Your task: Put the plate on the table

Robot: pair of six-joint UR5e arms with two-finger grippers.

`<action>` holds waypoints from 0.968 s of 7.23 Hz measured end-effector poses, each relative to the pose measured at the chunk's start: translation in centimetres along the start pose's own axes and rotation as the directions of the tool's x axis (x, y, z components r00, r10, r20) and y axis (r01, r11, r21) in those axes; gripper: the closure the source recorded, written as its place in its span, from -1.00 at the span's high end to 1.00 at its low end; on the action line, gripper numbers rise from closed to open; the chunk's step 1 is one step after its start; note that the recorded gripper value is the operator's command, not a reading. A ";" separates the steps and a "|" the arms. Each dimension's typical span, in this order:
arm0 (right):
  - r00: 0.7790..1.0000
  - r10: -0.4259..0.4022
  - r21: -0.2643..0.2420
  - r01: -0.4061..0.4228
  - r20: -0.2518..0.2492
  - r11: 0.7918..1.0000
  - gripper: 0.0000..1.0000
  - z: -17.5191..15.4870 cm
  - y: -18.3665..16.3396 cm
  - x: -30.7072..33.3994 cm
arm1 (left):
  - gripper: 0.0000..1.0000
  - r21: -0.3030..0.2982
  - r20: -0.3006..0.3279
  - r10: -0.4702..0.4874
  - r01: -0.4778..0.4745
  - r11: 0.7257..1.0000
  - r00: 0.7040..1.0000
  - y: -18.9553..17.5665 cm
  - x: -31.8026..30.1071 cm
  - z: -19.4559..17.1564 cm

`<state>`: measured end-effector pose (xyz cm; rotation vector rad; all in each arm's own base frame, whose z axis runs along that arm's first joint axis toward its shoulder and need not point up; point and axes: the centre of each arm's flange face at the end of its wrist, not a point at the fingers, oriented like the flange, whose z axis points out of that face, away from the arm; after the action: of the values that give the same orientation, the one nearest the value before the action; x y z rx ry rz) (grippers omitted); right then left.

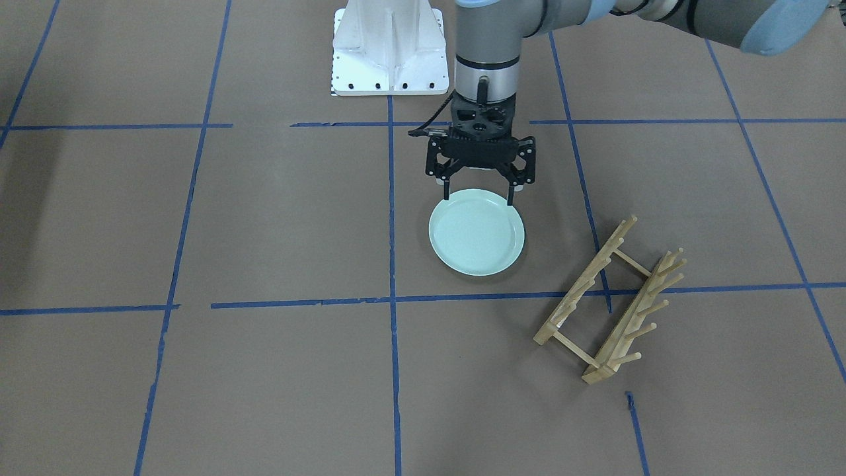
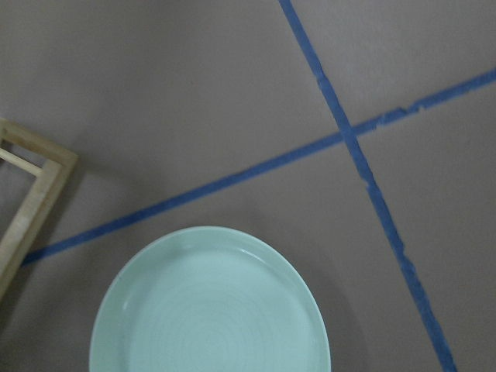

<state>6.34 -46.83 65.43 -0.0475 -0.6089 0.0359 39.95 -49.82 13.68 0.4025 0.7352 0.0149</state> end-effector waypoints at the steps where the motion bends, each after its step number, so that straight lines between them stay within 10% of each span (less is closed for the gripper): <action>1: 1.000 0.000 0.000 0.000 0.000 1.000 1.00 0.0 0.0 0.0 | 1.00 -0.026 -0.020 -0.047 0.046 0.999 0.999 -3.5 -5.7 -1.7; 4: 1.000 0.001 0.000 -0.001 0.000 1.000 1.00 0.0 0.0 0.0 | 1.00 -0.093 0.009 0.026 -0.025 0.995 1.000 -7.8 -31.2 -4.7; 7: 1.000 0.000 0.000 0.000 0.000 1.000 1.00 0.0 0.0 0.0 | 1.00 -0.225 0.002 0.015 -0.014 0.974 1.000 -0.4 -56.4 -3.6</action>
<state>6.35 -46.83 65.43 -0.0475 -0.6089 0.0360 -4.47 -57.51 47.75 0.1915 0.7180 0.1106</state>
